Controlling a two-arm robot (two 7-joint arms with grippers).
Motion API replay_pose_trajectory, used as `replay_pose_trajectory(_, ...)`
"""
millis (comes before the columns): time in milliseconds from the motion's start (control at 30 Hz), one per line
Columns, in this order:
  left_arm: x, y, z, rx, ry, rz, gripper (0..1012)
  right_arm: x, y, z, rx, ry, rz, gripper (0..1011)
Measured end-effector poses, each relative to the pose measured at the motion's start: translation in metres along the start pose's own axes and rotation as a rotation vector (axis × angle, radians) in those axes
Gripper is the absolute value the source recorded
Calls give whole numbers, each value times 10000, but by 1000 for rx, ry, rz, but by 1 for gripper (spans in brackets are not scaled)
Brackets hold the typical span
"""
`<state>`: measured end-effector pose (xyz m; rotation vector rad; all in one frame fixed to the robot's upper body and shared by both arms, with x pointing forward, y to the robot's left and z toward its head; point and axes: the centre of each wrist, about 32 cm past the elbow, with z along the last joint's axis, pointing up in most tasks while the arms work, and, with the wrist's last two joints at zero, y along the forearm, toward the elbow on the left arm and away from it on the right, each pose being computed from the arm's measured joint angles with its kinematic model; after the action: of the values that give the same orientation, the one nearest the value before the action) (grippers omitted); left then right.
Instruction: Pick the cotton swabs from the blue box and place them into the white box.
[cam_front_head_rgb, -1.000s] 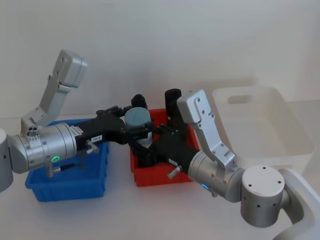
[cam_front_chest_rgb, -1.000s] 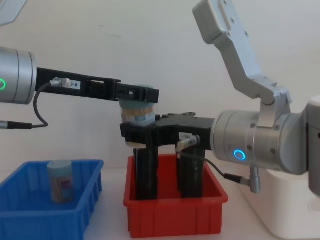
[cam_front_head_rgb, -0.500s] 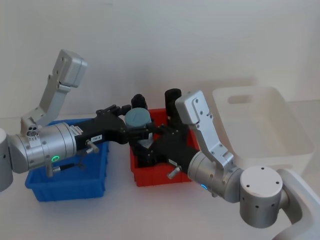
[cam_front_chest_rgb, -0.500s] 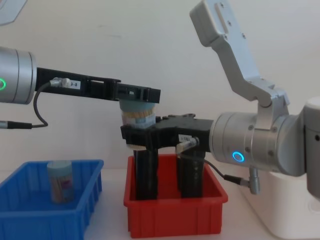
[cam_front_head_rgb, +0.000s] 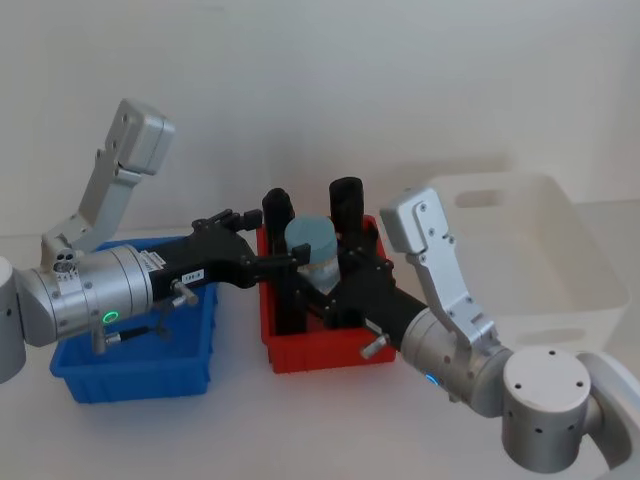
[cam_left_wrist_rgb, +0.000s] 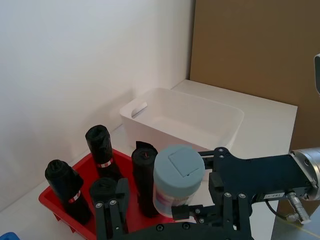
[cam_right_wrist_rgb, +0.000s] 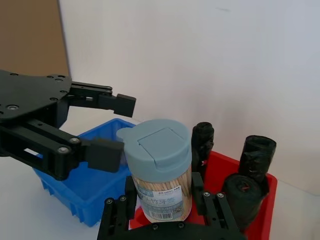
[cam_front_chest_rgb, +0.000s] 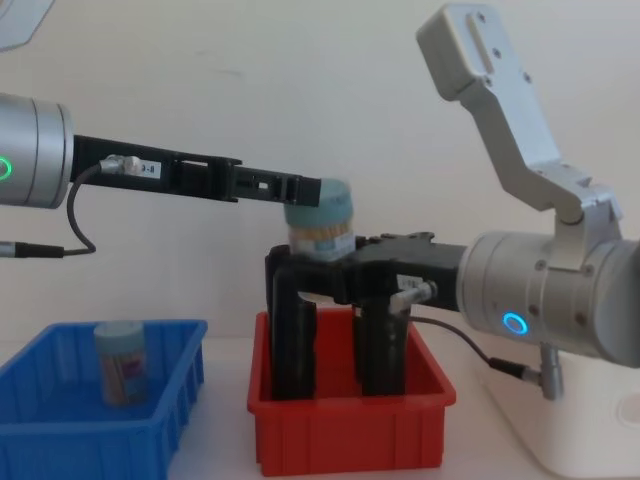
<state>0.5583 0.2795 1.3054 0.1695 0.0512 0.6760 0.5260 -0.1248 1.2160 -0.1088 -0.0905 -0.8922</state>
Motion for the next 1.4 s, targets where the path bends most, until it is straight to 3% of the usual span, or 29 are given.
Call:
replay_pose_trajectory(533,0,0,0,0,0,0,1000,230,-408,-123,11,32,-180,650)
replay_pose_trajectory(900,0,0,0,0,0,0,999,571,-701,-266,-10,48,-349,650)
replay_pose_trajectory(1400,0,0,0,0,0,0,1000,976,-700,-450,-106,73,-432,650)
